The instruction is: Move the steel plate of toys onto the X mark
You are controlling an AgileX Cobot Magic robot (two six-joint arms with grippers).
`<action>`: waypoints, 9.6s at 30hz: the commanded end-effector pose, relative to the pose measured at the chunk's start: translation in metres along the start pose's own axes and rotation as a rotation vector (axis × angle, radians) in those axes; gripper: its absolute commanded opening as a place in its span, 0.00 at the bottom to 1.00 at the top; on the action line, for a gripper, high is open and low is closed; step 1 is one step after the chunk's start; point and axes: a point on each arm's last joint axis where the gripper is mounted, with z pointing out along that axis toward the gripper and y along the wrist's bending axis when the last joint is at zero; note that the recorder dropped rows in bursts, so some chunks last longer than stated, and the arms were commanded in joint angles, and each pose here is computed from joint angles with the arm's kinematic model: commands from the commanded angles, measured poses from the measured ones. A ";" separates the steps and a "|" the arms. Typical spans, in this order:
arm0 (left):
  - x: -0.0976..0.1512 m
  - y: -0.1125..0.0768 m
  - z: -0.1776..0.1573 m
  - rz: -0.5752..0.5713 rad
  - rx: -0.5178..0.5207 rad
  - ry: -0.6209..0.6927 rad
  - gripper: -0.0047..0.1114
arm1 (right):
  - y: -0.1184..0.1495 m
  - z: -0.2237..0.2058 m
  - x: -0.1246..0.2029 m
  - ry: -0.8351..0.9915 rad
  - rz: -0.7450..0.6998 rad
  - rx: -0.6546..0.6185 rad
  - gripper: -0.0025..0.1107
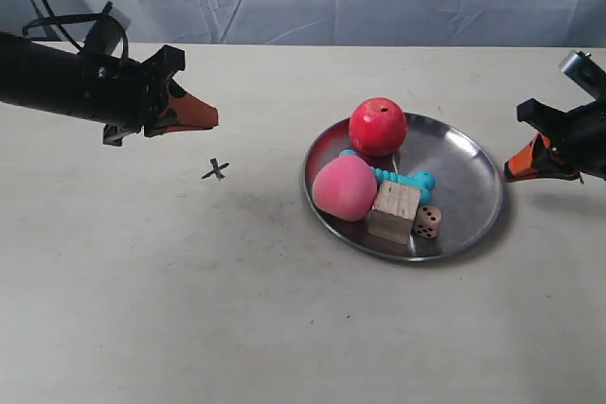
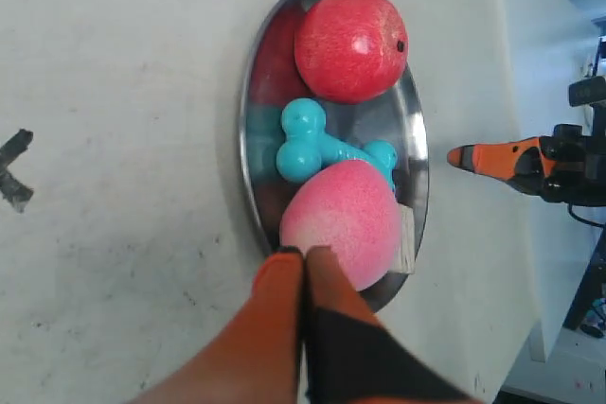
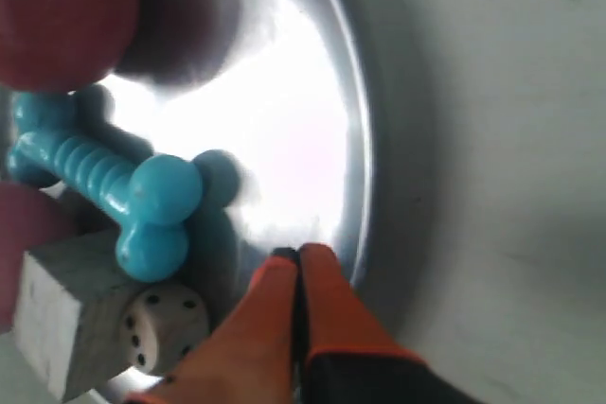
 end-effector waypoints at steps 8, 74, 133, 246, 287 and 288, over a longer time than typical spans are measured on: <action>-0.003 0.026 0.028 -0.105 0.066 0.081 0.04 | -0.012 0.002 -0.014 -0.084 -0.023 0.074 0.02; -0.005 0.034 0.166 0.030 -0.180 0.311 0.44 | -0.003 0.075 -0.009 0.252 -0.164 -0.001 0.57; -0.033 -0.021 0.108 0.067 -0.122 0.490 0.04 | 0.094 0.070 -0.016 0.288 0.032 -0.398 0.01; -0.047 -0.082 -0.239 0.228 -0.625 -0.430 0.04 | 0.247 -0.011 -0.043 0.005 -0.554 0.199 0.02; 0.221 -0.141 -0.216 0.644 -0.390 -0.482 0.04 | 0.180 -0.183 0.241 -0.652 -0.624 -0.096 0.02; 0.223 -0.140 -0.215 0.645 -0.391 -0.459 0.04 | 0.180 -0.185 0.242 -0.659 -0.627 -0.099 0.02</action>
